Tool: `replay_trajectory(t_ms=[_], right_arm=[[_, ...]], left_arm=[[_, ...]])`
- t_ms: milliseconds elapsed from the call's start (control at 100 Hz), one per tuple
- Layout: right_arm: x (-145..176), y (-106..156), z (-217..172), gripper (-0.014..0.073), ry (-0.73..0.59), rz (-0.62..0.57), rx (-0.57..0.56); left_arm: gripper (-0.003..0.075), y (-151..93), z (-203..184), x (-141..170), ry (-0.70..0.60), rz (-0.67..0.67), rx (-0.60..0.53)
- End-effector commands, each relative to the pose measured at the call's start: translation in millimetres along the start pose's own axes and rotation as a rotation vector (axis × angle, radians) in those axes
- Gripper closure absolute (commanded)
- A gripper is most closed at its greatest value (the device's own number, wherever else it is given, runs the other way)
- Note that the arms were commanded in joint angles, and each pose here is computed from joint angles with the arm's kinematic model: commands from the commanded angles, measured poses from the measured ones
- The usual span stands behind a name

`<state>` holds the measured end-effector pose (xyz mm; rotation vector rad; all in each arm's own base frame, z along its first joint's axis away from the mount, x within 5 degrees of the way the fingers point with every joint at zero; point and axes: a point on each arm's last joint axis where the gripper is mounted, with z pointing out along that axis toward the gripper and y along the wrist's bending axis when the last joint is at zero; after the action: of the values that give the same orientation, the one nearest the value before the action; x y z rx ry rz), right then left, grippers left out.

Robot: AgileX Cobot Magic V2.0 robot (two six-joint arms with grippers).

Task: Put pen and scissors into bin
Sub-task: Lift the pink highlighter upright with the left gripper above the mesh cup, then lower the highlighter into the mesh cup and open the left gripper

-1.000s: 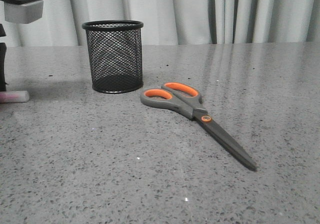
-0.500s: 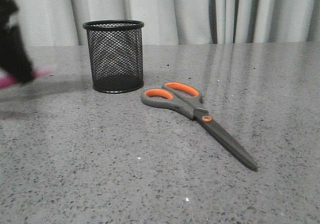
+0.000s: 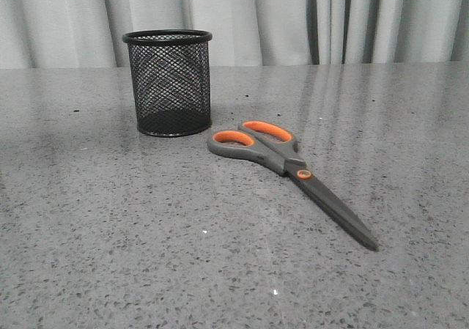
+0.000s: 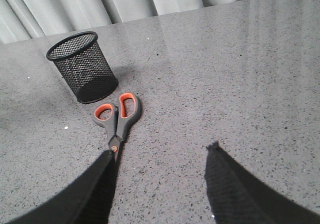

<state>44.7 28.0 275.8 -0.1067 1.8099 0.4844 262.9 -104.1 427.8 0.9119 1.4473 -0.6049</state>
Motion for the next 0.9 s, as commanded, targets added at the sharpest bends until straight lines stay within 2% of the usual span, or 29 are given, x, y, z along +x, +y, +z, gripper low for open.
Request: replay_trajectory(t_ms=[0, 150, 290, 480, 800, 890], right_arm=[[-15.1, 1.8, -1.6, 0.0234, -0.075, -0.01, 0.006], [-14.5, 1.9, -1.5, 0.0234, -0.068, -0.01, 0.005], [-12.8, 2.1, -1.4, 0.0234, -0.05, -0.01, 0.002], [-9.2, 2.7, -1.3, 0.0234, -0.01, -0.01, -0.004], [-5.3, 3.3, -1.4, 0.0234, 0.032, -0.01, -0.011], [-4.9, 3.3, -1.4, 0.0234, 0.037, -0.01, -0.012]], left_arm=[[0.0739, -4.6, 1.9, -20.7, -0.2, -0.065, 0.036], [0.0739, -0.7, 23.3, -5.7, -0.28, -0.187, 0.168], [0.0739, 7.5, 42.7, 17.6, -0.279, -0.271, 0.259], [0.0739, 20.0, 63.5, 49.0, -0.216, -0.341, 0.262], [0.0738, 26.1, 81.6, 88.4, -0.066, -0.341, 0.28], [0.0698, 29.0, 84.2, 93.4, -0.05, -0.348, 0.256]])
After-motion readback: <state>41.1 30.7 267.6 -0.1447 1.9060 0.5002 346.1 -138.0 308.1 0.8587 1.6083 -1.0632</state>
